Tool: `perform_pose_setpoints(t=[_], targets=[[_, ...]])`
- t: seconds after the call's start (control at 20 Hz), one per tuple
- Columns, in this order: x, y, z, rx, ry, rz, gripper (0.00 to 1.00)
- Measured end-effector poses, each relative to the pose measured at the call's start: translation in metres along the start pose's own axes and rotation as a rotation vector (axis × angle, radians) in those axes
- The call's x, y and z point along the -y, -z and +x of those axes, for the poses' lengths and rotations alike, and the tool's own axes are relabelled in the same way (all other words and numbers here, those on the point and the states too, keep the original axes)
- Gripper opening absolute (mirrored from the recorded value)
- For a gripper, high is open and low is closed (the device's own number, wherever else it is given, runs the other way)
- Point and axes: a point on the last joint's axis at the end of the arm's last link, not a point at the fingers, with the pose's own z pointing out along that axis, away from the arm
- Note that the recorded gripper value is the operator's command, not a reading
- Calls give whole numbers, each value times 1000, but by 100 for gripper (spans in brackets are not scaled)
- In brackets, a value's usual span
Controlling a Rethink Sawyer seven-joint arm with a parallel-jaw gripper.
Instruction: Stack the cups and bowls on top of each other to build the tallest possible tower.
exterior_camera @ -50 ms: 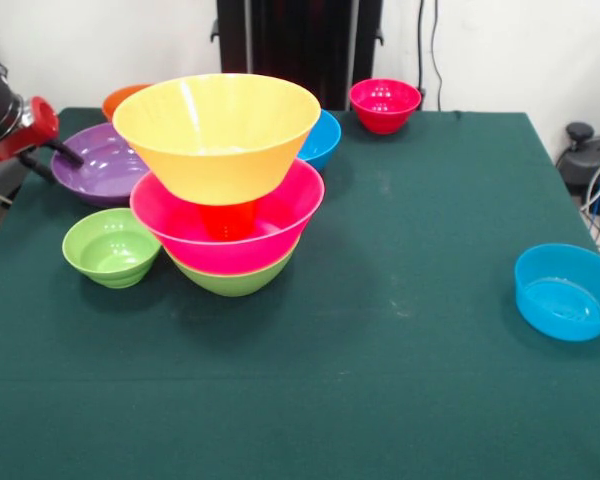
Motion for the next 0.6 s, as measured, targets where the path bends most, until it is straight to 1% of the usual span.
perform_pose_setpoints(t=[0.1, 0.15, 0.25, 0.6], targets=[[0, 0, 0, 0, -1, -2, 0], [-3, 4, -3, 3, 1, -16, 0], [-4, 6, -4, 1, 4, -24, 0], [-1, 11, -9, 13, 5, -21, 0]])
